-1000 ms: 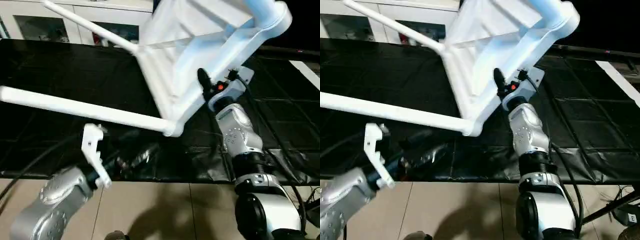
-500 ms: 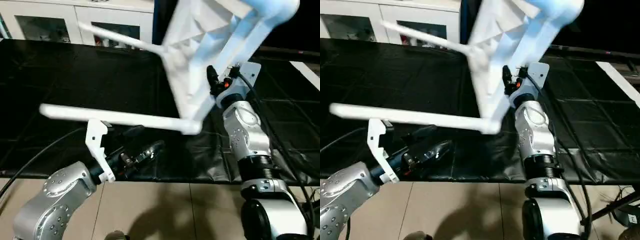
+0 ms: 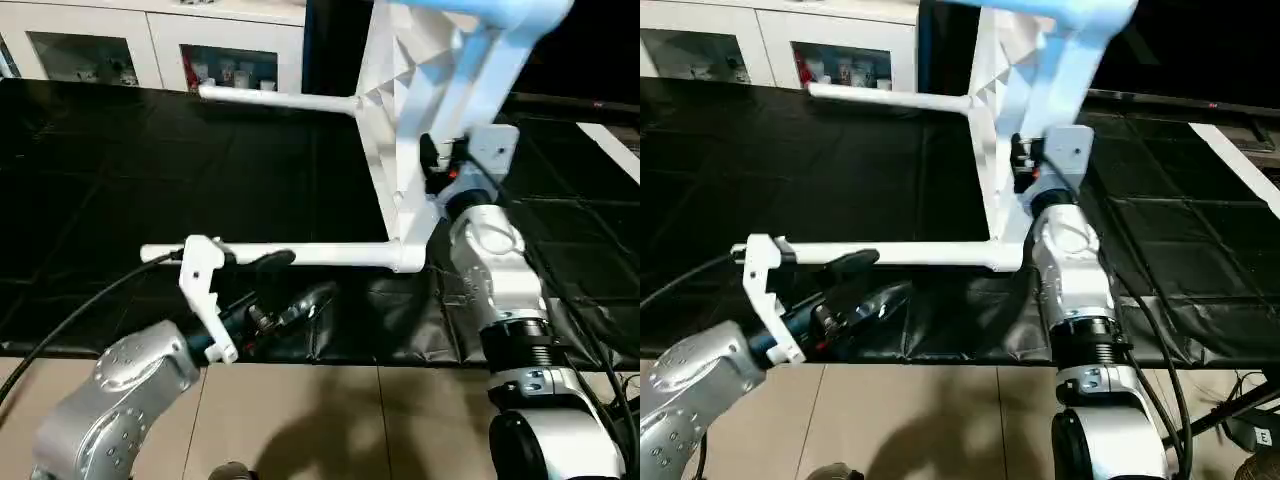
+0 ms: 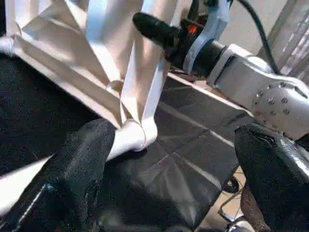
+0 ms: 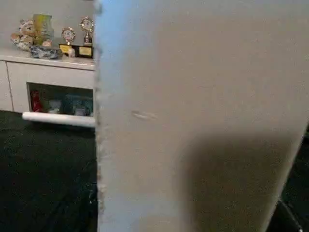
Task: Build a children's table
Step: Flip table
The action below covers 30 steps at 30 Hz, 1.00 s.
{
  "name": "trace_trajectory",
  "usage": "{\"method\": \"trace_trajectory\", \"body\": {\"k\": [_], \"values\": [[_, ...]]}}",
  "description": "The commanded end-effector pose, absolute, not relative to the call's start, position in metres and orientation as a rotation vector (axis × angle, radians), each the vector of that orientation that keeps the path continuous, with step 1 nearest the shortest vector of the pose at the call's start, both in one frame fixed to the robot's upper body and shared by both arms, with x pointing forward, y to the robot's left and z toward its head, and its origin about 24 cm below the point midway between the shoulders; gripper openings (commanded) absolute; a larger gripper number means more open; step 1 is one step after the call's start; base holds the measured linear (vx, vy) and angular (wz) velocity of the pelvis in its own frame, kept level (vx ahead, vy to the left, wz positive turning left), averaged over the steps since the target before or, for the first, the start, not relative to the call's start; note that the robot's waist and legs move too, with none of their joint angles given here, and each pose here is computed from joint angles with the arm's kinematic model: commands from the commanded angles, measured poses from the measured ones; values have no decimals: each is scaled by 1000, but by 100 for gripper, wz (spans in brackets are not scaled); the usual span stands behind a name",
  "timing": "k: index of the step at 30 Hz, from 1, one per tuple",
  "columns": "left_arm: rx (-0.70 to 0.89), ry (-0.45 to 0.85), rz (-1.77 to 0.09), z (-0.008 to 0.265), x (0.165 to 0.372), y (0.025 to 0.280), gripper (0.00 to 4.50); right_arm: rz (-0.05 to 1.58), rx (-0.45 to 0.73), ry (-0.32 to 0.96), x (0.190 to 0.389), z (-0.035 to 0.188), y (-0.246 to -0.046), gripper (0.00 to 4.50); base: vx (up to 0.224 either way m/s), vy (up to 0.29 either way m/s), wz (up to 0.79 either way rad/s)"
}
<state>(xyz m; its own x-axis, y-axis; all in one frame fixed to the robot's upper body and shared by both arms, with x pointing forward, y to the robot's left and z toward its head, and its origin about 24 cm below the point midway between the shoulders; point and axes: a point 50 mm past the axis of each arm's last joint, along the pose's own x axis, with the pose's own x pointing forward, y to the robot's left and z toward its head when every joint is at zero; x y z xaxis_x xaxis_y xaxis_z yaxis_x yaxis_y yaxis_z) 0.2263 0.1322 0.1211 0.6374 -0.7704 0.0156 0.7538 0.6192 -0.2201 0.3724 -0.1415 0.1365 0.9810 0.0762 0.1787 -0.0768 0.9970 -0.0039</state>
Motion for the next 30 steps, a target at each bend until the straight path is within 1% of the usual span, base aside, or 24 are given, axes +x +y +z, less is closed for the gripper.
{"method": "trace_trajectory", "body": {"k": [1,4,5,6,7,8,9,12,14,17,18,19,20,23,25,26,27,30], "values": [[-194,76,-893,125,226,130,450,35,-13,-176,376,139,-149,193,0,0,0],[-181,81,-899,125,227,130,450,42,-12,-160,378,137,-147,193,0,0,0],[-165,87,-900,124,227,130,450,44,-10,-143,379,135,-145,193,0,0,0],[-114,99,-898,125,230,132,450,53,4,-102,382,130,-139,193,0,0,0],[-114,99,-898,125,230,132,450,53,4,-102,382,130,-139,193,0,0,0],[-73,95,-891,126,232,134,450,59,15,-94,383,129,-136,249,0,0,0],[-53,90,-885,127,233,135,450,59,18,-94,383,129,-136,249,0,0,0],[-12,58,-847,133,238,139,450,66,18,-92,384,128,-134,283,0,0,0],[82,-2,-803,144,245,144,450,72,24,-76,384,124,-134,304,0,0,0],[162,-96,-752,163,252,148,450,68,43,-41,383,116,-136,327,0,0,0],[190,-138,-734,172,255,150,450,68,45,-27,383,113,-137,327,0,0,0],[190,-138,-734,172,255,150,450,68,45,-27,383,113,-137,327,0,0,0],[251,-202,-704,186,259,152,450,77,49,-11,383,108,-137,327,0,0,0],[447,-301,-649,208,266,156,450,103,51,25,383,97,-134,327,0,0,0],[496,-348,-629,216,267,157,450,111,43,43,382,92,-133,327,0,0,0],[545,-434,-563,232,269,160,450,125,34,78,382,84,-131,327,0,0,0],[562,-474,-534,239,269,162,450,127,39,89,381,81,-130,327,0,0,0],[618,-550,-480,254,269,165,450,141,52,97,382,78,-129,327,0,0,0]]}}
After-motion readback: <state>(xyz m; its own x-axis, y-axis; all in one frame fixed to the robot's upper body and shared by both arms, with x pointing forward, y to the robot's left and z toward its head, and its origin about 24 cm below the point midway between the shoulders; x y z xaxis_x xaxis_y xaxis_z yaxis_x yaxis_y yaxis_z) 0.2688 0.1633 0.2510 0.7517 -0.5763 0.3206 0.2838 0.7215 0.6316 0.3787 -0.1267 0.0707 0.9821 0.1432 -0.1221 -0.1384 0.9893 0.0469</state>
